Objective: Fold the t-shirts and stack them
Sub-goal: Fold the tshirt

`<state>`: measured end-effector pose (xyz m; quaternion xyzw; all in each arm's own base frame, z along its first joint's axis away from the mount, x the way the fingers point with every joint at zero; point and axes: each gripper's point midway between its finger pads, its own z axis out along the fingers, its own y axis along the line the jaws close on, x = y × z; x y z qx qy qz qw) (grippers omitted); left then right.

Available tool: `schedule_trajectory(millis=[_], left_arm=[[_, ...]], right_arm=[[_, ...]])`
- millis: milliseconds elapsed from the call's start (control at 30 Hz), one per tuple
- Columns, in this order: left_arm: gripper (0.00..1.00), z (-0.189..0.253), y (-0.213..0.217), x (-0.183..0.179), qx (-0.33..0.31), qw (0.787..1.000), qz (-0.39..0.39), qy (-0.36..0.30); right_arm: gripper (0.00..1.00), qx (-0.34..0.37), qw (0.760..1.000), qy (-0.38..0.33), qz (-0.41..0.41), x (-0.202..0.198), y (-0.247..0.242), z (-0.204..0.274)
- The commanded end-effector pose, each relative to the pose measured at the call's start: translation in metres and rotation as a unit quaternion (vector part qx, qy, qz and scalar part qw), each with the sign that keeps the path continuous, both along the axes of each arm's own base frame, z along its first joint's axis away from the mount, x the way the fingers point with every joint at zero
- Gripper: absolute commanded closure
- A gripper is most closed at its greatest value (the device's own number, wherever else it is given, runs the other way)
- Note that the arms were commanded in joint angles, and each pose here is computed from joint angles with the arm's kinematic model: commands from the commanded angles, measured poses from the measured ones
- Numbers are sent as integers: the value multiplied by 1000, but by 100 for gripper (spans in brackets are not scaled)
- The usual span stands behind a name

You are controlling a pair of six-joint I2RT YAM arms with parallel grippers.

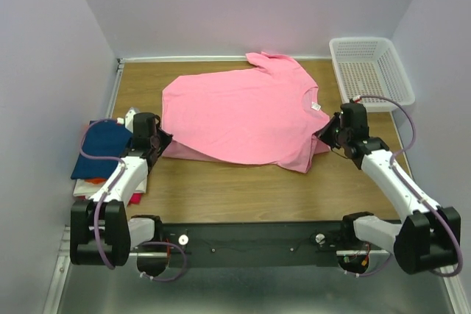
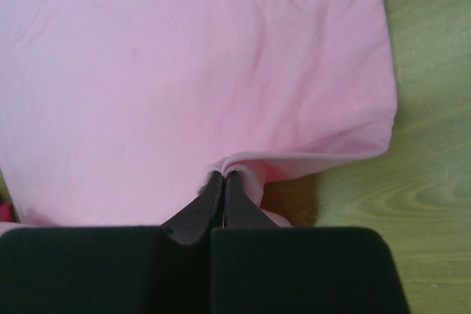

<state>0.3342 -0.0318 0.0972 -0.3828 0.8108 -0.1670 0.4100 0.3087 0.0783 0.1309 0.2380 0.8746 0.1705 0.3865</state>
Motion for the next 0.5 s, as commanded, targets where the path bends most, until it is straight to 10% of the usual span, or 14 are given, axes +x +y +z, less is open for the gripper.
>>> schedule_trajectory(millis=[0,467], left_arm=[[100,5,8,14,21,1000,16,-3],[100,16,19,32,38,998,42,-3]], right_arm=[[100,-33,999,-36,-12,41,-7,17],[100,-53,998,-39,-15,105,-5,28]])
